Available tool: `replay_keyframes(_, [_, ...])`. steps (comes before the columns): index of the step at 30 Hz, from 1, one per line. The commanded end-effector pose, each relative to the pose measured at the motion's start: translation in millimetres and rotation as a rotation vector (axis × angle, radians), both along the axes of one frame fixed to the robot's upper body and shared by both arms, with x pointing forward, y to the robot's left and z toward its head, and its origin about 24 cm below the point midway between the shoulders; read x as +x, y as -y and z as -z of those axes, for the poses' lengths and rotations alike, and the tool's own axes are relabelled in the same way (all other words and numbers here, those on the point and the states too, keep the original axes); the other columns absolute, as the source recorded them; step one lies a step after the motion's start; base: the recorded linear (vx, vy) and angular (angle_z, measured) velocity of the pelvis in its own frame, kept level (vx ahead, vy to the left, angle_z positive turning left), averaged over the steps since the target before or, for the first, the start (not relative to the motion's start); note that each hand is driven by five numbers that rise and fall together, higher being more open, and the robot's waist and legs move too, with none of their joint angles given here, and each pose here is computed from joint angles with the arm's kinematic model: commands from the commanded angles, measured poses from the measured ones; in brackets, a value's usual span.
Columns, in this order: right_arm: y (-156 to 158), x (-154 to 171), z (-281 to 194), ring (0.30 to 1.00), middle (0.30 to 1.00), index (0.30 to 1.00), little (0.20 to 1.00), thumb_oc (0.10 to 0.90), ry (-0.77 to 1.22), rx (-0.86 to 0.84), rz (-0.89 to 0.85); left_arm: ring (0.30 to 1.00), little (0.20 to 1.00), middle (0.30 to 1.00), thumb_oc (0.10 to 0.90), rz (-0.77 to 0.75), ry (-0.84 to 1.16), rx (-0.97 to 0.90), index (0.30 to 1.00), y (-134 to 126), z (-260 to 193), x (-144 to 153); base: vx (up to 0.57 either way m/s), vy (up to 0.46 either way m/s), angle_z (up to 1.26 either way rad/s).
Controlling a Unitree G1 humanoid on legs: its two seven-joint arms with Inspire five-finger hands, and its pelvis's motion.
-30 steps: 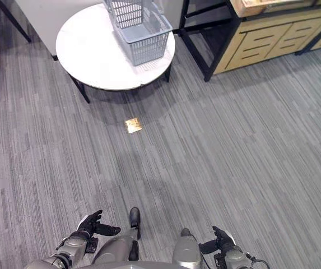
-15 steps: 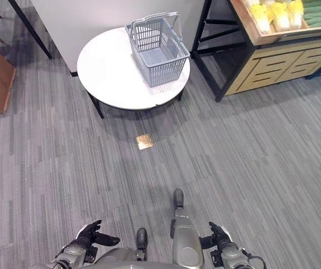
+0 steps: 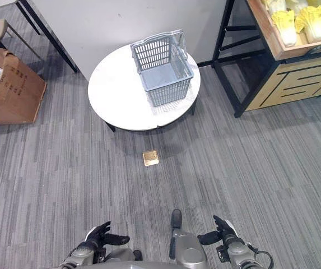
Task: Get the vegetables into the basket
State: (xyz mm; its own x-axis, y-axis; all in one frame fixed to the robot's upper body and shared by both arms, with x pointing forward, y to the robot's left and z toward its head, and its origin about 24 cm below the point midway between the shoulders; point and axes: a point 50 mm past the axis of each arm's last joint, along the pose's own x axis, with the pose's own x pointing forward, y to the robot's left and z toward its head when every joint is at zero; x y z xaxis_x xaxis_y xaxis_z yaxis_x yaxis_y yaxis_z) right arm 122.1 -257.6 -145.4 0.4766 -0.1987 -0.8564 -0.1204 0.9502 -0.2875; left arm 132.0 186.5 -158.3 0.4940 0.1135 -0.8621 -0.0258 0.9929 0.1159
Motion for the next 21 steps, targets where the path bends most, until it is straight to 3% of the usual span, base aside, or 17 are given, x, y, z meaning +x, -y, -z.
replay_keyframes(1, [18, -11, -3, 1.0, 1.0, 1.0, 1.0, 0.9, -0.008, -0.039, 0.051, 1.0, 1.0, 1.0, 0.9, 0.012, 0.039, 0.051, 1.0, -13, -4, 5, 0.22, 0.008, 0.18])
replay_keyframes(5, [21, -15, -2, 1.0, 1.0, 1.0, 1.0, 0.9, -0.029, -0.068, 0.042, 1.0, 1.0, 1.0, 0.9, 0.057, 0.044, 0.07, 1.0, -12, -5, 7, 0.24, 0.094, -0.08])
replay_keyframes(12, [17, -31, 3, 1.0, 1.0, 1.0, 1.0, 0.9, -0.074, -0.061, 0.061, 1.0, 1.0, 1.0, 0.9, 0.019, 0.012, 0.089, 1.0, -23, -3, -4, 0.28, 0.249, -0.75])
replay_keyframes(21, [-6, -5, 3, 1.0, 1.0, 1.0, 1.0, 0.9, -0.016, -0.012, -0.002, 1.0, 1.0, 1.0, 0.9, -0.007, 0.059, 0.128, 1.0, -39, -11, 9, 0.12, 0.205, -0.23])
